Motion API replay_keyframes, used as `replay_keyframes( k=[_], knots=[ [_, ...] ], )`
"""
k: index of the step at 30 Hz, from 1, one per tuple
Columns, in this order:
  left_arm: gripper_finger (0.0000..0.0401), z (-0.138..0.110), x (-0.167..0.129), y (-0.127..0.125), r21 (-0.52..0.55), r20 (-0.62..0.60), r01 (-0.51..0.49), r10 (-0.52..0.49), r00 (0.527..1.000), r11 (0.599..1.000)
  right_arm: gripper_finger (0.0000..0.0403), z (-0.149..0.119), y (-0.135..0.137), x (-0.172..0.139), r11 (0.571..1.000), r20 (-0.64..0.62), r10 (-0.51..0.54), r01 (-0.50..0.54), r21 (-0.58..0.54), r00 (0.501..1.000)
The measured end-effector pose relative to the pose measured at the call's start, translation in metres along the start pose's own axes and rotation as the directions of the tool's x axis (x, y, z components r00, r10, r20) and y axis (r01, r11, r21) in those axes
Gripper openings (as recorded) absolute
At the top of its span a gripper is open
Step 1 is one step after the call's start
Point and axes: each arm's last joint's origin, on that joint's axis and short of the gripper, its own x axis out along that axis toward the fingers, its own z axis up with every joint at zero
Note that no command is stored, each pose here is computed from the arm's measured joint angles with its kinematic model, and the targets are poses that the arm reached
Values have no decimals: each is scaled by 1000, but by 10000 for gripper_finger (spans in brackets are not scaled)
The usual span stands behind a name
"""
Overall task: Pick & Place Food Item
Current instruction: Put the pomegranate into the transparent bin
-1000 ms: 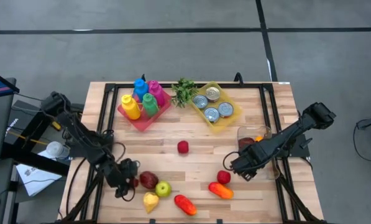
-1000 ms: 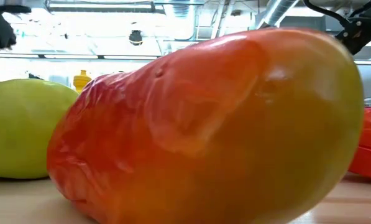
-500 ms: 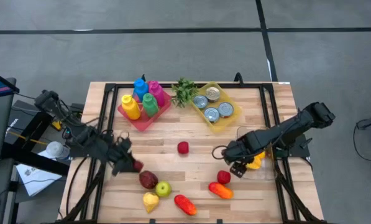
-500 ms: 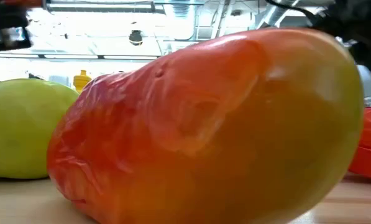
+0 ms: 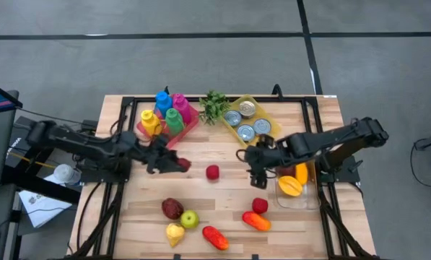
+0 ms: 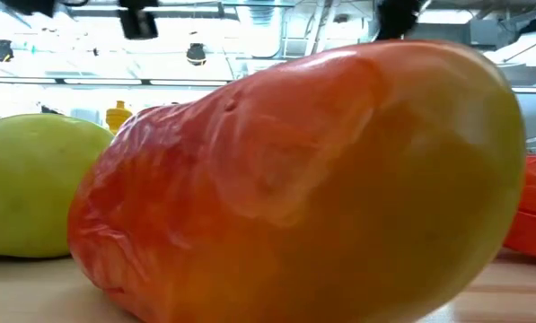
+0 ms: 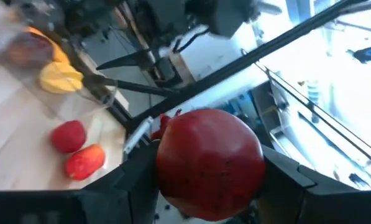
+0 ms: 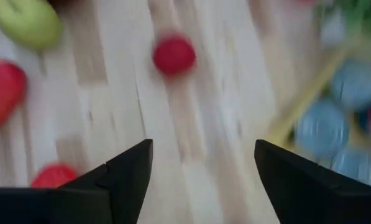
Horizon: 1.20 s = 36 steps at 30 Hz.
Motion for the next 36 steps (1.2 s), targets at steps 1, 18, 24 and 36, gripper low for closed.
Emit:
replay_keyframes(
  k=[1, 18, 24, 36],
  knots=[
    [200, 6, 7, 1, 1, -23, 15, -15, 1000, 1000, 276, 6, -2, -2, 1000, 45, 7, -6, -19, 999],
    [207, 80, 113, 12, 84, -243, 159, -134, 961, 984, 276, 54, -10, -13, 986, 418, 83, -13, -167, 905],
    [217, 78, 120, 12, 28, -281, 166, -152, 948, 986, 276, 56, -11, -27, 983, 455, 95, -10, -185, 885],
    [218, 96, 117, 3, 59, -29, 189, -188, 982, 980, 276, 62, -7, -82, 972, 575, 163, -31, -234, 802]
  ],
)
